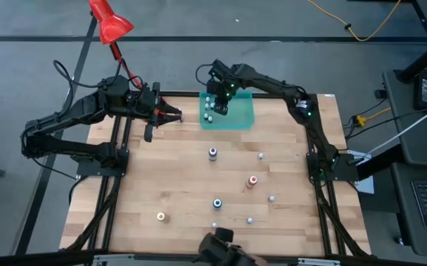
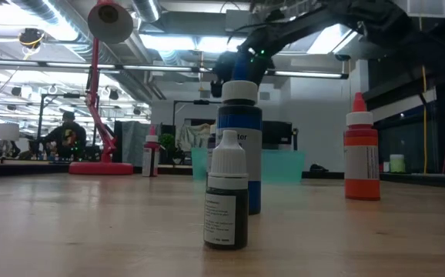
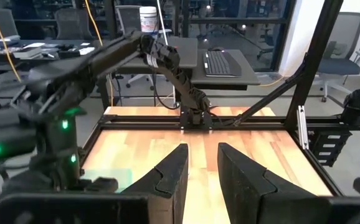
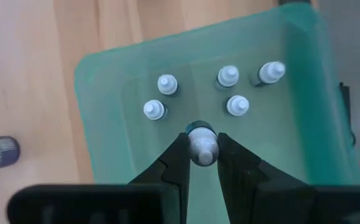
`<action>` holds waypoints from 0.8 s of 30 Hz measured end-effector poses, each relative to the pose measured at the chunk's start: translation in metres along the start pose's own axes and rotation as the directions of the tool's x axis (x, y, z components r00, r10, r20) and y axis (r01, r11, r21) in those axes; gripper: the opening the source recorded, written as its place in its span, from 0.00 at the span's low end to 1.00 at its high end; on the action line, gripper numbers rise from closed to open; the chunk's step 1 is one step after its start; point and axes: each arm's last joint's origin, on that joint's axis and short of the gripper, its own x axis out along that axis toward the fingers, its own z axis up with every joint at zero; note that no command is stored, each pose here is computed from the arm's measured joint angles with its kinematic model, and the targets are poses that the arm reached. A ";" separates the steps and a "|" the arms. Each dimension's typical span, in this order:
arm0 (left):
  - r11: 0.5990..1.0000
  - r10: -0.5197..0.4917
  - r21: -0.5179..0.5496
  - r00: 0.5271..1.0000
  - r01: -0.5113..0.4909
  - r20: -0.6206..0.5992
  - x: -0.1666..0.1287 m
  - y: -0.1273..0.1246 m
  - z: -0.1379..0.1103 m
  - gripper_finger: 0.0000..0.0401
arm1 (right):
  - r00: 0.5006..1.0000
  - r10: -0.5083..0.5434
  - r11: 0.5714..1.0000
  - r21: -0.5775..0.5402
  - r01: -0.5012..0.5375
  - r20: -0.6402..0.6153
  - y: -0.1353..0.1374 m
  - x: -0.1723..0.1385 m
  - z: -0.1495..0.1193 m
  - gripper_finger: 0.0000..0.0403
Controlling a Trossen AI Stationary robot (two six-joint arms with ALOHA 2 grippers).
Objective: Pick & Place food coloring
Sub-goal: Put the small blue food coloring bottle into the green bin
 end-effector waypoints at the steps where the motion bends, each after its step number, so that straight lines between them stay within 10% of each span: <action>1: 1.000 0.000 0.005 1.000 0.000 0.000 0.000 0.000 0.000 0.20 | 1.000 0.003 1.000 -0.001 -0.003 -0.005 0.000 0.004 0.000 0.17; 24: 1.000 -0.008 0.006 1.000 0.008 -0.015 0.000 0.000 -0.001 0.20 | 0.997 -0.073 0.997 0.006 0.073 -0.025 0.006 0.039 0.003 0.18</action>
